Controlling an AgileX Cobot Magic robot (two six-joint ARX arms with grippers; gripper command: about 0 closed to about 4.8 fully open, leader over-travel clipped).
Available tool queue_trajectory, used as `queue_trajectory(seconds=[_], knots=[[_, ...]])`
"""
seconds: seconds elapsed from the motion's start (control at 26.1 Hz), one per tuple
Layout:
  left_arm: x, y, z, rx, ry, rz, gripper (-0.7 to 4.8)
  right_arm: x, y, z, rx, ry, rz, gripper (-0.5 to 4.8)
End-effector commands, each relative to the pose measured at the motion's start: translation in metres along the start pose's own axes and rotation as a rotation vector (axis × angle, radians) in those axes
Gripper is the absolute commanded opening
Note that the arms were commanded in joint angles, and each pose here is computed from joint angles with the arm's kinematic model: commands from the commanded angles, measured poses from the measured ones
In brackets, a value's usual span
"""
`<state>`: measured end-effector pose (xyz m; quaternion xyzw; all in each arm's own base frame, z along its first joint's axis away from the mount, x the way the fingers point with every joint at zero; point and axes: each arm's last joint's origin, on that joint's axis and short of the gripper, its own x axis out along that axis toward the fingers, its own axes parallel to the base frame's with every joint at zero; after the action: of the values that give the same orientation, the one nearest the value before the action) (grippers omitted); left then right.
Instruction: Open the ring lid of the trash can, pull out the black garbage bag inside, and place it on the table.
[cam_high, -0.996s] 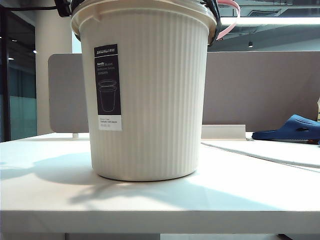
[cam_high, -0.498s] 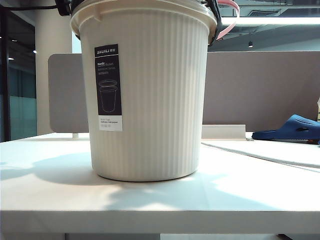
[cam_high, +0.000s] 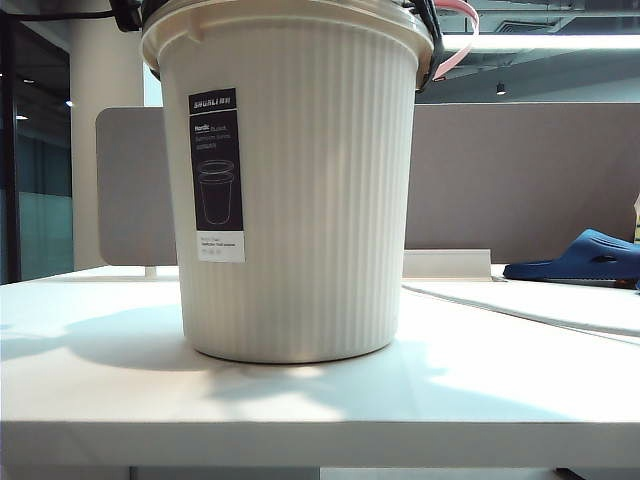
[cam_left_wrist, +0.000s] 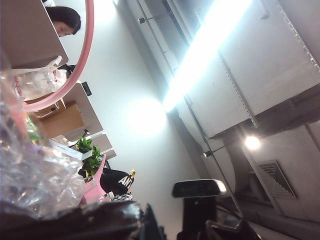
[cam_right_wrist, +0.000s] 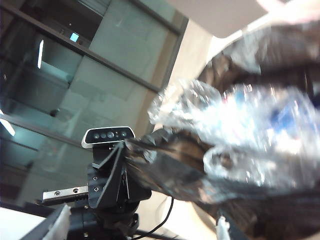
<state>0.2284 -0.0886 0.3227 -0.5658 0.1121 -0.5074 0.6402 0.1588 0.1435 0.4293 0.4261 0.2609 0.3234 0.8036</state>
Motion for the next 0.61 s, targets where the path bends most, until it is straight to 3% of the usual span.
queue_trajectory(seconds=[0.04, 0.34, 0.5, 0.61], knots=[[0.001, -0.007, 0.001, 0.031, 0.001, -0.035, -0.06, 0.005, -0.008, -0.005, 0.138, 0.001, 0.009, 3.74], [0.001, -0.007, 0.0, 0.028, 0.017, -0.035, -0.06, 0.029, -0.035, -0.034, 0.46, -0.093, 0.096, 3.73], [0.001, -0.007, 0.0, 0.026, 0.033, -0.041, -0.06, 0.035, -0.049, -0.039, 0.56, -0.178, 0.188, 3.73], [0.001, -0.007, 0.0, 0.026, 0.044, -0.041, -0.06, 0.035, -0.051, -0.039, 0.575, -0.216, 0.187, 3.73]])
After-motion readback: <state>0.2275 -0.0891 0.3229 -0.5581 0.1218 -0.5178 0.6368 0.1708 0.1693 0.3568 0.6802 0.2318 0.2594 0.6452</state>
